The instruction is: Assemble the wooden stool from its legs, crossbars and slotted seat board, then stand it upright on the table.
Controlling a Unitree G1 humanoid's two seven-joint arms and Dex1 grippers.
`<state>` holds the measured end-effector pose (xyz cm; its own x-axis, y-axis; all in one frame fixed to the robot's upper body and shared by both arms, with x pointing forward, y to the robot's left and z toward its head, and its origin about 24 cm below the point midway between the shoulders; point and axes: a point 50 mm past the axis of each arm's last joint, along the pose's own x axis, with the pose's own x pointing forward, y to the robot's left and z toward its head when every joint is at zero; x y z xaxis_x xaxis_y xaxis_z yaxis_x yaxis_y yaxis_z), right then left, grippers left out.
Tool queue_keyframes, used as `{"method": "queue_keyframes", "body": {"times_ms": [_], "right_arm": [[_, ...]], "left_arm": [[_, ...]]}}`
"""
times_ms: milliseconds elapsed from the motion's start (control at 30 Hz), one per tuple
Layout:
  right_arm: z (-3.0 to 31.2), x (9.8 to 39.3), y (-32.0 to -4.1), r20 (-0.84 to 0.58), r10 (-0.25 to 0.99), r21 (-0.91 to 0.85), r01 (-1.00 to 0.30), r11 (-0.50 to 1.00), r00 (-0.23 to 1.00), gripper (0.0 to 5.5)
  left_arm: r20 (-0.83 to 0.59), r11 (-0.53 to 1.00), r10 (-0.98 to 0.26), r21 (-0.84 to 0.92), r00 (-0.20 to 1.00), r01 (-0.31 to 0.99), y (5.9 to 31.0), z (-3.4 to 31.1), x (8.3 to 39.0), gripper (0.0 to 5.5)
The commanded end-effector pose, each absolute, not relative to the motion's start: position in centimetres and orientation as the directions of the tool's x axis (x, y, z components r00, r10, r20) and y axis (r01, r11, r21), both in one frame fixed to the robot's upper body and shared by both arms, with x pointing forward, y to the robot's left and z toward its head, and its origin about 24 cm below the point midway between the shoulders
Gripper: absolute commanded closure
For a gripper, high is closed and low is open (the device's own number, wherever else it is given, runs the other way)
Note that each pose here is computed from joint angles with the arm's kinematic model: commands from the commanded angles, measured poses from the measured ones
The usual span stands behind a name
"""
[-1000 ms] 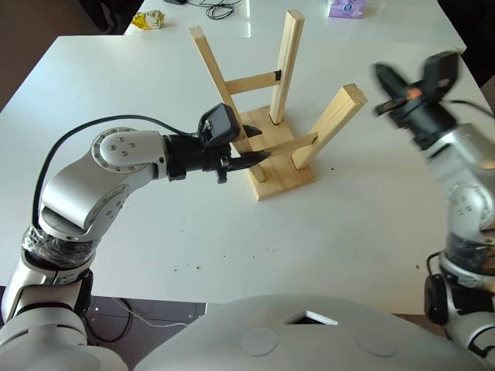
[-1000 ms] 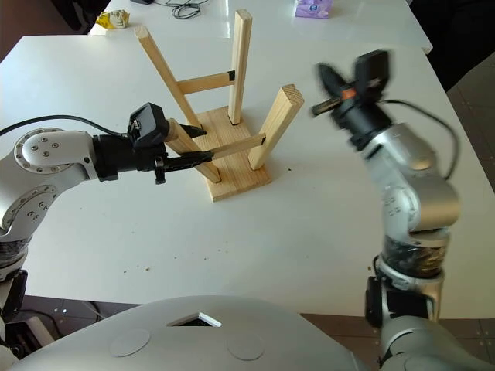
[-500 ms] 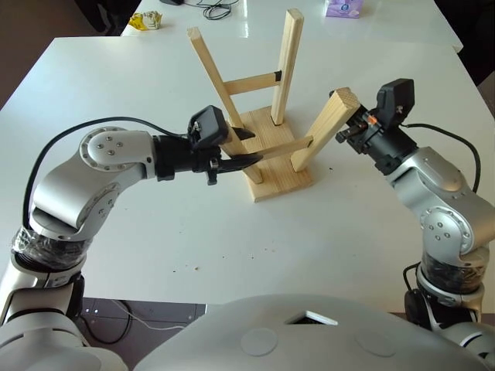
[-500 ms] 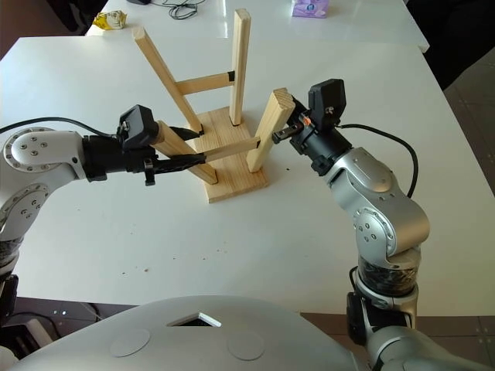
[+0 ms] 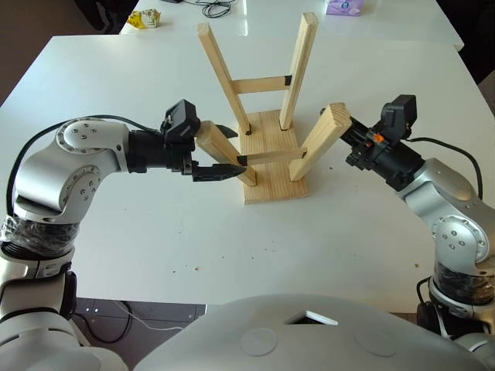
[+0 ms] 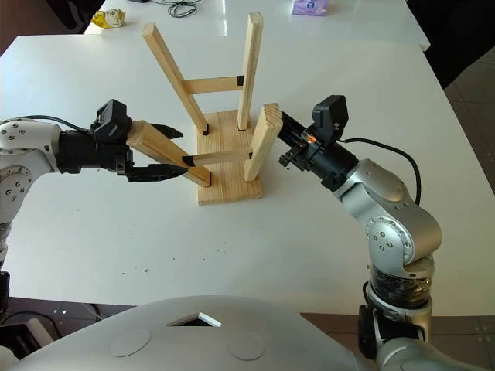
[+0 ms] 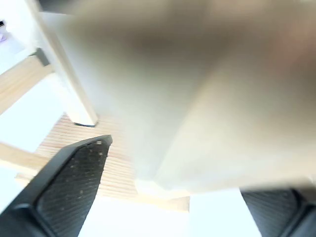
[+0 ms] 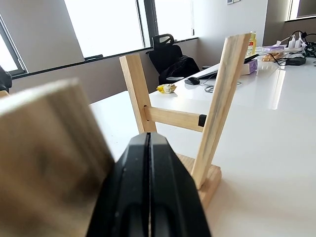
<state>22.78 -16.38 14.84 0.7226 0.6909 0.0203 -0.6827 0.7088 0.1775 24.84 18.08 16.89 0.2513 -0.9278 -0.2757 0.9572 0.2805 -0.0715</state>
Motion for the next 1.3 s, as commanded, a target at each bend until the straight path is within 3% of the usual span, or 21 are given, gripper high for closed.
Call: {"method": "queue_keyframes", "body": {"times_ms": [33,167,367,467,567,733,900,1133,1300], "right_arm": [[15.1,23.6,-17.5,0.018,0.694,0.134,-0.690,0.711,0.719,5.50],[15.8,23.7,-18.9,0.044,0.689,0.109,-0.689,0.716,0.723,5.50],[19.8,22.6,-21.2,0.212,0.651,0.109,-0.680,0.725,0.729,5.50],[22.7,22.3,-20.5,0.327,0.668,0.109,-0.729,0.676,0.669,5.50],[24.3,22.3,-17.9,0.368,0.713,0.090,-0.786,0.611,0.597,5.50],[23.2,21.9,-13.2,0.300,0.801,0.100,-0.852,0.514,0.518,5.50],[22.4,22.1,-12.8,0.239,0.840,0.122,-0.873,0.472,0.487,5.50],[24.0,24.0,-13.0,0.305,0.817,0.104,-0.870,0.481,0.488,5.50],[22.2,24.7,-12.0,0.244,0.834,0.090,-0.868,0.489,0.495,5.50]], "left_arm": [[-0.148,0.335,-0.935,-0.068,0.323,0.940,18.2,18.8,25.1,1.03],[-0.037,0.390,-0.921,-0.070,0.389,0.918,19.2,20.2,24.5,1.03],[0.182,0.548,-0.811,-0.100,0.557,0.830,22.3,23.0,21.9,1.03],[0.347,0.641,-0.688,-0.120,0.637,0.758,22.7,25.1,21.4,1.45],[0.469,0.699,-0.572,-0.151,0.673,0.699,21.2,26.7,22.1,1.86],[0.470,0.722,-0.510,-0.222,0.721,0.655,16.7,26.0,22.5,2.53],[0.471,0.648,-0.521,-0.325,0.712,0.689,13.3,25.0,20.9,3.31],[0.388,0.679,-0.544,-0.319,0.744,0.662,12.5,23.2,21.9,4.39],[0.325,0.718,-0.516,-0.340,0.792,0.607,12.7,21.5,23.2,5.21]]}}
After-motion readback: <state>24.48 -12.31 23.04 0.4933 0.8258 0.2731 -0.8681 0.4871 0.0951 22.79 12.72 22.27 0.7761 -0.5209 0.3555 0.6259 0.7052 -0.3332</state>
